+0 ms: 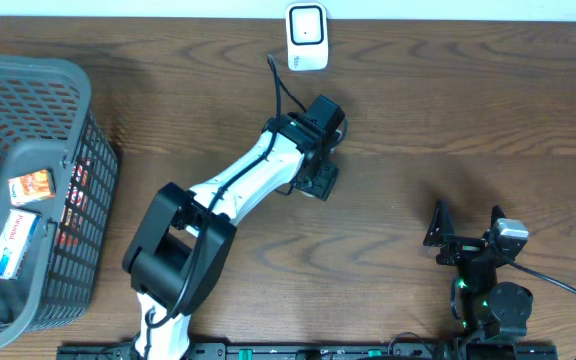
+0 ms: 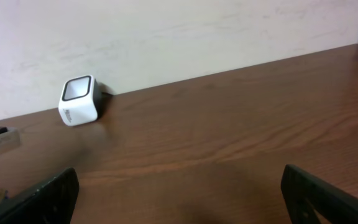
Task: Scan the item barcode
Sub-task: 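Lift the jar out and place it upright on the table center, then reach the left gripper into the basket and grasp the small orange box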
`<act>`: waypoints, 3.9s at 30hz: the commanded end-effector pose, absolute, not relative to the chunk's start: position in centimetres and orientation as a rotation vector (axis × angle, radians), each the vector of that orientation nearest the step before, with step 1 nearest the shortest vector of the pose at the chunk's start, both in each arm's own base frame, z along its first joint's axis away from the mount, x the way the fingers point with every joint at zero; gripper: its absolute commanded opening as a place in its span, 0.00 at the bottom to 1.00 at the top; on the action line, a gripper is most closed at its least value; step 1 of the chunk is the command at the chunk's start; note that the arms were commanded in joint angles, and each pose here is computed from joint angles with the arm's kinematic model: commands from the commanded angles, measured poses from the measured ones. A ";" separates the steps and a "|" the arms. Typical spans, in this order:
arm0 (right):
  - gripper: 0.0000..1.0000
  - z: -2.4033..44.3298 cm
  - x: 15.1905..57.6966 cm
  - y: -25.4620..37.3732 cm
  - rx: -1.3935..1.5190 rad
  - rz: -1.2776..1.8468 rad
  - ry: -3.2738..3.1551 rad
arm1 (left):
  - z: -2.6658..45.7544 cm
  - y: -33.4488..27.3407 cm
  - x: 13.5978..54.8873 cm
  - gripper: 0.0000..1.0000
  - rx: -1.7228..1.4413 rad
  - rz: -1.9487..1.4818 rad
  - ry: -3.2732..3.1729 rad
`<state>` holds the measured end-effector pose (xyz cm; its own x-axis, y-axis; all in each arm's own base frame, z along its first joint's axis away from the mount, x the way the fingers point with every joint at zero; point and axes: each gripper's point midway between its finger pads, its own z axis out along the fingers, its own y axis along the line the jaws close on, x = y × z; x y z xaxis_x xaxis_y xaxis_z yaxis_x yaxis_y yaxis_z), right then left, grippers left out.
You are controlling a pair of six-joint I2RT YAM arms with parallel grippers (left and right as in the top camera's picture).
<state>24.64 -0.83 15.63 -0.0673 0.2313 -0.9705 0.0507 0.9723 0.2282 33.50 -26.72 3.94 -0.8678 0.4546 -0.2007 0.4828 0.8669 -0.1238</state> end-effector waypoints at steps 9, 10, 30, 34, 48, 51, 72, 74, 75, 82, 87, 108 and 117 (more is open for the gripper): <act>0.99 15.5 24.6 -1.1 0.236 0.144 1.637 | 5.7 -25.5 32.5 1.00 0.963 -0.200 2.824; 0.99 15.5 24.6 -1.1 0.236 0.144 1.637 | 6.8 -25.4 32.4 1.00 0.992 -0.199 2.807; 0.99 15.5 24.6 -1.1 0.236 0.145 1.637 | 44.6 -0.6 30.9 1.00 -0.272 0.044 2.047; 0.99 15.5 24.6 -1.1 0.236 0.145 1.637 | 44.8 11.3 26.4 1.00 -0.964 0.126 1.832; 0.99 15.5 24.6 -1.1 0.236 0.145 1.637 | 25.4 24.2 25.2 1.00 -1.999 0.243 1.839; 0.99 15.5 24.6 -1.1 0.236 0.145 1.637 | 21.8 25.4 27.7 1.00 -2.025 0.230 1.910; 0.99 15.5 24.6 -1.1 0.236 0.145 1.637 | 3.6 26.1 33.9 1.00 -2.267 0.046 2.121; 0.99 15.5 24.6 -1.1 0.236 0.145 1.637 | 2.8 26.2 34.0 1.00 -2.280 0.049 2.121; 0.99 15.5 24.6 -1.1 0.236 0.145 1.637 | 2.3 26.2 34.0 1.00 -2.282 0.051 2.123; 0.99 15.5 24.6 -1.1 0.236 0.145 1.637 | 0.7 26.3 34.0 0.80 -2.300 0.064 2.140; 0.99 15.5 24.6 -1.1 0.236 0.145 1.637 | 0.7 26.4 33.8 0.51 -2.305 0.065 2.140; 0.99 15.5 24.6 -1.1 0.236 0.145 1.637 | 32.5 19.2 31.6 0.43 -1.585 -0.213 1.836; 0.99 15.5 24.6 -1.1 0.236 0.145 1.637 | 38.7 -4.2 32.5 0.44 -0.770 -0.574 2.139</act>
